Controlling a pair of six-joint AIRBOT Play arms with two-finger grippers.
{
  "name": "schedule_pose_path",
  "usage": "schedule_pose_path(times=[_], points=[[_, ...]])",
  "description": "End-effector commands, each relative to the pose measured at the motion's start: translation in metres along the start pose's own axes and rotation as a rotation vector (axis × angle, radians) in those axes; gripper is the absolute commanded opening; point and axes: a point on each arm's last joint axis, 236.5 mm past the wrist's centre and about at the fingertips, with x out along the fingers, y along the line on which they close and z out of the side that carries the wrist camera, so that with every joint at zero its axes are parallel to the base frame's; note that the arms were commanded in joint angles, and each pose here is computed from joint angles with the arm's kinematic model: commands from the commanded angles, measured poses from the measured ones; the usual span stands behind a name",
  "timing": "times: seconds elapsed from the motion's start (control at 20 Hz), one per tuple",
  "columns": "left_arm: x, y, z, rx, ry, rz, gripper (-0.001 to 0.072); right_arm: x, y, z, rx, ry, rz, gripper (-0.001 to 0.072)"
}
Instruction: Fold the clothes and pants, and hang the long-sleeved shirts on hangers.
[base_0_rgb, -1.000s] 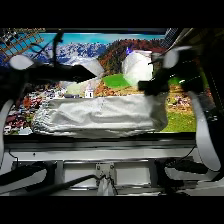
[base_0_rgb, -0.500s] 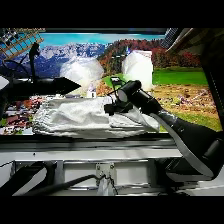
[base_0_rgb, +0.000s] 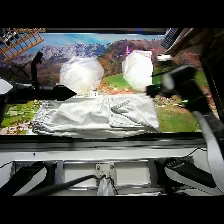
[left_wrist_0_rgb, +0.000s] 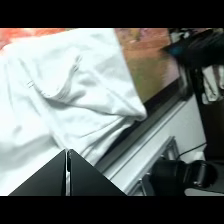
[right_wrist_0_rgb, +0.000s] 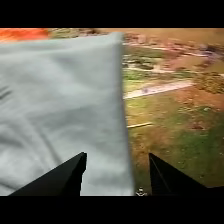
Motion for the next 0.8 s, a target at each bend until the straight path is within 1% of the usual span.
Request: schedule_pose_path(times=[0.0, 0.05, 0.1, 0.15, 0.3, 0.5, 0.75], points=[[0.026, 0.008, -0.015, -0.001, 0.006, 0.032, 0.0026, 0.012, -0.016, -0.002, 0.056, -0.013, 0.372, 0.0566], [0.037, 0.008, -0.018, 0.004, -0.005, 0.040, 0.0026, 0.017, -0.015, 0.002, 0.091, -0.043, 0.483, 0.0608], [0.049, 0.007, -0.022, 0.014, -0.015, 0.048, 0.0026, 0.024, -0.022, 0.006, 0.139, -0.074, 0.536, 0.0608], [0.060, 0.004, -0.026, 0.025, -0.017, 0.052, 0.0026, 0.035, -0.031, 0.005, 0.185, -0.081, 0.554, 0.0608], [0.088, -0.002, -0.042, 0.013, 0.032, 0.045, 0.0026, 0.072, -0.036, -0.020, 0.208, 0.007, 0.583, 0.0608], [0.113, 0.000, -0.066, 0.002, 0.121, 0.042, 0.0026, 0.103, -0.010, -0.055, 0.144, 0.129, 0.628, 0.0608], [0.124, 0.010, -0.075, -0.021, 0.156, 0.054, 0.0026, 0.116, -0.011, -0.058, 0.139, 0.111, 0.597, 0.0608]])
